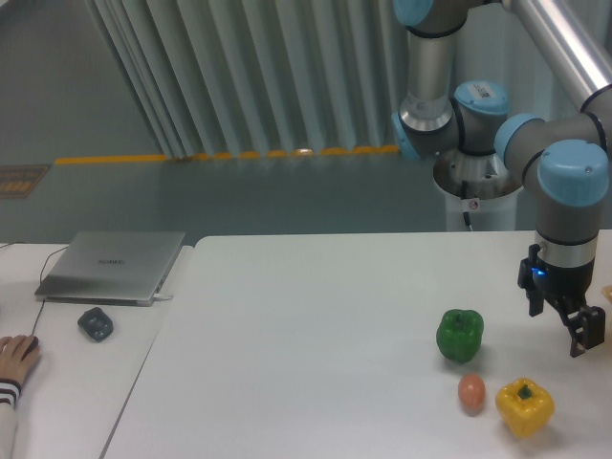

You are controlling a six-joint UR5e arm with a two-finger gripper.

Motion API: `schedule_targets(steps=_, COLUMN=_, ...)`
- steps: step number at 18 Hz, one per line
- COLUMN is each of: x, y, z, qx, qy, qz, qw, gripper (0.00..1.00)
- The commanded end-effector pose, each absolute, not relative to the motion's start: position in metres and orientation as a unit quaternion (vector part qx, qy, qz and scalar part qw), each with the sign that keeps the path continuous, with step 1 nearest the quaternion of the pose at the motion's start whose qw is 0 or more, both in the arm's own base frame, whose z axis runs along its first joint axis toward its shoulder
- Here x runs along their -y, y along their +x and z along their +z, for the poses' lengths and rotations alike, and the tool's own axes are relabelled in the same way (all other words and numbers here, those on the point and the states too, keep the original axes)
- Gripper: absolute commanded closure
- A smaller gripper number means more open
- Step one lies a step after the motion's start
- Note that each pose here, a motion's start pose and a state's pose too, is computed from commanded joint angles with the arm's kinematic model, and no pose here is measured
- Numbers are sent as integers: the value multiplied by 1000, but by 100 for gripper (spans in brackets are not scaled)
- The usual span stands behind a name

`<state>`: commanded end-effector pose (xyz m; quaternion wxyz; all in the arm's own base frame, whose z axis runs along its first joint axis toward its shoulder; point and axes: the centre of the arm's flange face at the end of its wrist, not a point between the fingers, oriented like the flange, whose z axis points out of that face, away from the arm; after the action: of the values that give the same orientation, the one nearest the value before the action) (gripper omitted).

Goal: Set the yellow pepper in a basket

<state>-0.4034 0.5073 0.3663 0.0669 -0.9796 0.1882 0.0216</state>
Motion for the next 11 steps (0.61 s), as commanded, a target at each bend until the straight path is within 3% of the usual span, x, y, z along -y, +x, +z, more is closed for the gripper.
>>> schedule_targets(steps=7, x=-516, y=-399, z=363, qx=-158, qy=-982, qz=6, qw=105, gripper=0)
schedule_targets(steps=11, x=-526, y=-404, z=362, qx=-140, qy=-979, qz=33, qw=145, gripper=0)
